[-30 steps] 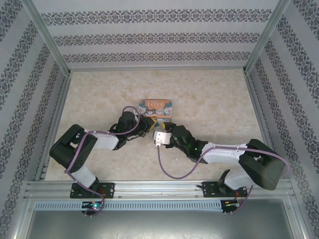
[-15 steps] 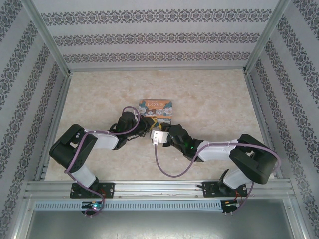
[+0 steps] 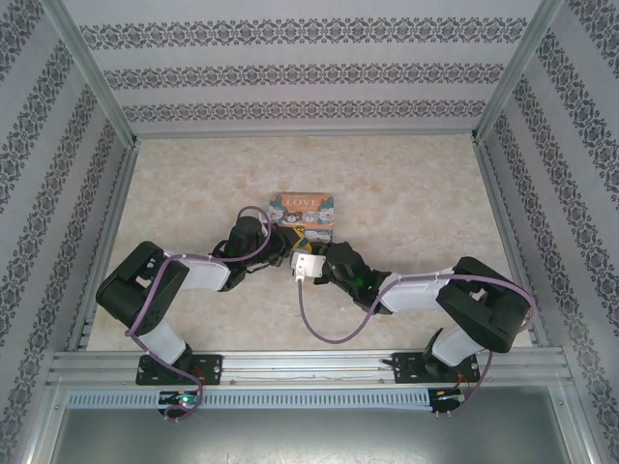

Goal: Unlock the padlock with the key

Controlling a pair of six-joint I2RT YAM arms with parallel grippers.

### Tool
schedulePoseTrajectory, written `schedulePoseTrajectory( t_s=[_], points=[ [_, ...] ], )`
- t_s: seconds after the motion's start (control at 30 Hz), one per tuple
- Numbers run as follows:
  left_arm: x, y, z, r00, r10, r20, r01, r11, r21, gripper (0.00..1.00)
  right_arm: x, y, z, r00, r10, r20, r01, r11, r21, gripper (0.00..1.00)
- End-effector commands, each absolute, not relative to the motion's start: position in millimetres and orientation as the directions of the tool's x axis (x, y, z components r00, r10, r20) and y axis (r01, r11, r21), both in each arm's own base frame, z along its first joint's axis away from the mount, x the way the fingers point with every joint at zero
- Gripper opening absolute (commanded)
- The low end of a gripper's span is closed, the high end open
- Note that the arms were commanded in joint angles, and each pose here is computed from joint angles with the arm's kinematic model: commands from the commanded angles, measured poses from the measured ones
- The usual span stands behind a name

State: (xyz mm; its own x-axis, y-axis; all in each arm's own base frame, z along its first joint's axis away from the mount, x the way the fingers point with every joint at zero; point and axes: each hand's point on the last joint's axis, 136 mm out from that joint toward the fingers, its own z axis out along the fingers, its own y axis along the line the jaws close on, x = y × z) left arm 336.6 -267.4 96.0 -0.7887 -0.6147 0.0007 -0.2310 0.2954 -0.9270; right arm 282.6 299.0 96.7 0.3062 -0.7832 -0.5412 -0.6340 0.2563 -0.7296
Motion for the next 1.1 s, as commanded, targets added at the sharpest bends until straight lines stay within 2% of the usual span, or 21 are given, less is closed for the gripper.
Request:
schedulePoseTrajectory(
  t_s=[0.0,0.3,0.43,0.63,1.07],
  points=[
    [336.8,-273.3,120.4,-0.798,-0.603,-0.015,-0.165,0.241,-0.956,0.01,293.0,298.9,107.0,0.286,-0.773,-0.566,-0.6,0.316,-0.735,0.13],
    [335.5,-272.3,119.3,-0.796,-0.605,-0.013,-0.166,0.239,-0.957,0.01,294.9,295.3,104.9,0.253,-0.768,-0.588,-0.594,0.357,-0.721,0.05],
    [335.1,-271.6,117.7,-0.794,-0.608,-0.009,-0.169,0.236,-0.957,0.01,296.0,297.7,116.9,0.242,-0.727,-0.642,-0.587,0.417,-0.693,0.0],
    [334.6,-271.1,116.0,-0.792,-0.611,-0.012,-0.171,0.239,-0.956,0.01,295.4,299.9,125.7,0.209,-0.677,-0.706,-0.597,0.484,-0.64,0.0],
    [331.6,-275.4,111.0,-0.794,-0.607,-0.004,-0.179,0.24,-0.954,0.01,295.5,301.0,143.1,0.018,-0.451,-0.892,-0.623,0.693,-0.363,0.0]
  ],
)
